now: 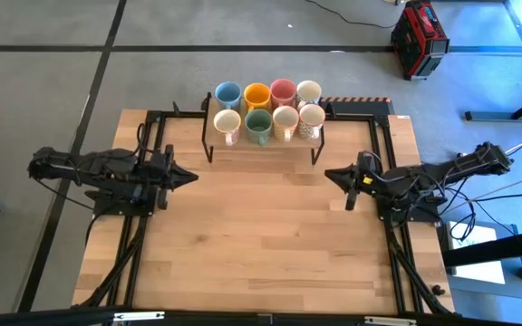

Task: Place coffee mugs
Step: Return to Home Position

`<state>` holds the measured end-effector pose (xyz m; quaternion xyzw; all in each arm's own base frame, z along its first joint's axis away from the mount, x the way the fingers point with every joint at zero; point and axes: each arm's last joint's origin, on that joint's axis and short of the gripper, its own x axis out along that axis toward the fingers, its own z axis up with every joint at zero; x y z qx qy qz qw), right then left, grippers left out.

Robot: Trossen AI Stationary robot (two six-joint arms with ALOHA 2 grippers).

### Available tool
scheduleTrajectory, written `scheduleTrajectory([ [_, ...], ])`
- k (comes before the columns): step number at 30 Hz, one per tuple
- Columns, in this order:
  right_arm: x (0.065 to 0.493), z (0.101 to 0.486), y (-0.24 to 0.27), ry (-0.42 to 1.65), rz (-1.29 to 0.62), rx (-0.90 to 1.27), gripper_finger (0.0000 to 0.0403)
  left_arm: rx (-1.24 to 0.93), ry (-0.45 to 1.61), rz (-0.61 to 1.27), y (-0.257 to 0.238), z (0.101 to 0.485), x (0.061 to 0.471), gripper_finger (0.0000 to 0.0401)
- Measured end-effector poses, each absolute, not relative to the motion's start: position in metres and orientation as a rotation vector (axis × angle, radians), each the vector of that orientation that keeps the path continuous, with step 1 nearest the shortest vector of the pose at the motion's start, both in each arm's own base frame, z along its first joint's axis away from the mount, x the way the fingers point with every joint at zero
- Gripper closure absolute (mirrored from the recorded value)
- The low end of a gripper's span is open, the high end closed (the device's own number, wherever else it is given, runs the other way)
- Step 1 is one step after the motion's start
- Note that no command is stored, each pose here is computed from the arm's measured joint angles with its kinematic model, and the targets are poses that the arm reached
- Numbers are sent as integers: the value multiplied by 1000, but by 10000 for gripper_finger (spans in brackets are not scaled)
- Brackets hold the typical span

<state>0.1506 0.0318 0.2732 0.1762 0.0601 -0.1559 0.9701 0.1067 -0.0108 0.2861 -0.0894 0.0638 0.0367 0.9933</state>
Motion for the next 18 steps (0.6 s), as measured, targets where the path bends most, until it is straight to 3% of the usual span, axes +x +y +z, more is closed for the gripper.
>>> scheduleTrajectory([
  [18,107,219,24,-142,-21,233,379,-117,-35,1,-7,229,75,392],
])
